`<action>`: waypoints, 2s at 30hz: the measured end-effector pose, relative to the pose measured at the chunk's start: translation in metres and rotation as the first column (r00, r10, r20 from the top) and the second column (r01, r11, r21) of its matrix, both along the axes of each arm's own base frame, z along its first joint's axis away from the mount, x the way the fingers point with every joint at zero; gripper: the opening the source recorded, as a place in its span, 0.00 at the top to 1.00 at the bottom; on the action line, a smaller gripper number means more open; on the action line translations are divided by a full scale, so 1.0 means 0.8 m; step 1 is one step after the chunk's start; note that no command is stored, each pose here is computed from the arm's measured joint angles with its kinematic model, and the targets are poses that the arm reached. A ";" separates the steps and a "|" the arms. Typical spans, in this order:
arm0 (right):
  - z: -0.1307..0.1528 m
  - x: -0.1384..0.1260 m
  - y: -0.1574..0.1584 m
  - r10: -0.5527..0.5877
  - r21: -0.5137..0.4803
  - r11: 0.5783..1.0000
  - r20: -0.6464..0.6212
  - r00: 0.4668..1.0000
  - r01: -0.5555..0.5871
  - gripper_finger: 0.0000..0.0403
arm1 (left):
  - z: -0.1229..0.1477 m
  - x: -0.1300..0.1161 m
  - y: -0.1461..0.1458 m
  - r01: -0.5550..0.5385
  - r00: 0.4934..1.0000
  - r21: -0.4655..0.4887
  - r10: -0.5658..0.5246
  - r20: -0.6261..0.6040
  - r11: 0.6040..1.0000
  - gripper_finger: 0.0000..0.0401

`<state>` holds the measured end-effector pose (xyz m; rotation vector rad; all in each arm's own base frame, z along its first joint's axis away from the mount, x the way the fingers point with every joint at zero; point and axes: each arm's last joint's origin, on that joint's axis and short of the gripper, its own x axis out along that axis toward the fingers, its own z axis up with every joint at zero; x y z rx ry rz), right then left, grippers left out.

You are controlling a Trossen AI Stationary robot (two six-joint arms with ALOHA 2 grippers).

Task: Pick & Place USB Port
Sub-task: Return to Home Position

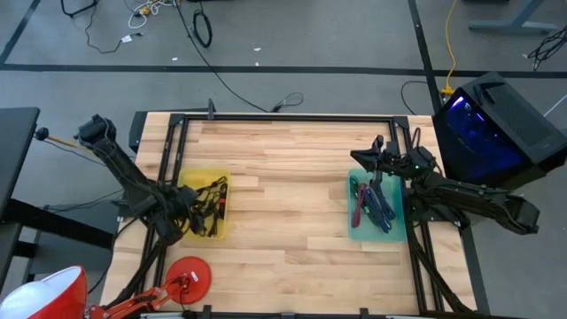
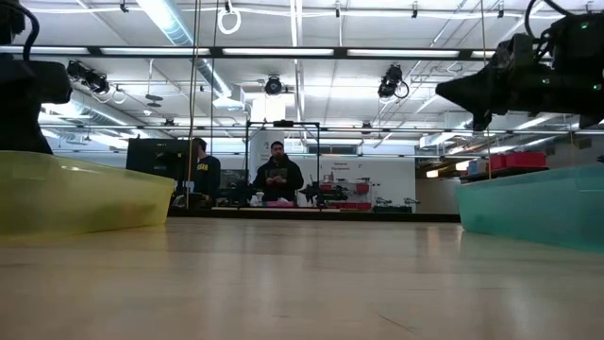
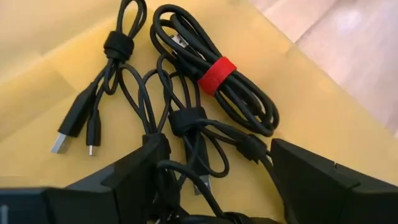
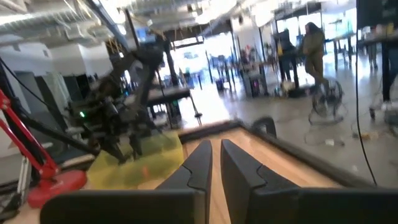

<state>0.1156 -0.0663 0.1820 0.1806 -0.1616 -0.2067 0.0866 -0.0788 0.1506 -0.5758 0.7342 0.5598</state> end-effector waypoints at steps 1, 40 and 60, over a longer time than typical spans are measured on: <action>0.002 -0.001 0.001 0.000 -0.009 1.000 0.014 1.000 0.000 0.91 | 0.001 -0.001 0.002 -0.005 1.000 -0.012 0.005 0.008 1.000 0.25; 0.054 -0.049 0.044 0.133 -0.266 0.963 0.381 0.915 -0.029 0.91 | 0.019 -0.015 0.089 -0.296 0.720 -0.560 0.566 0.402 0.774 0.25; 0.054 -0.049 0.044 0.133 -0.266 0.964 0.380 0.915 -0.029 0.91 | 0.057 -0.013 0.096 0.050 0.741 -0.265 0.142 0.656 0.963 0.25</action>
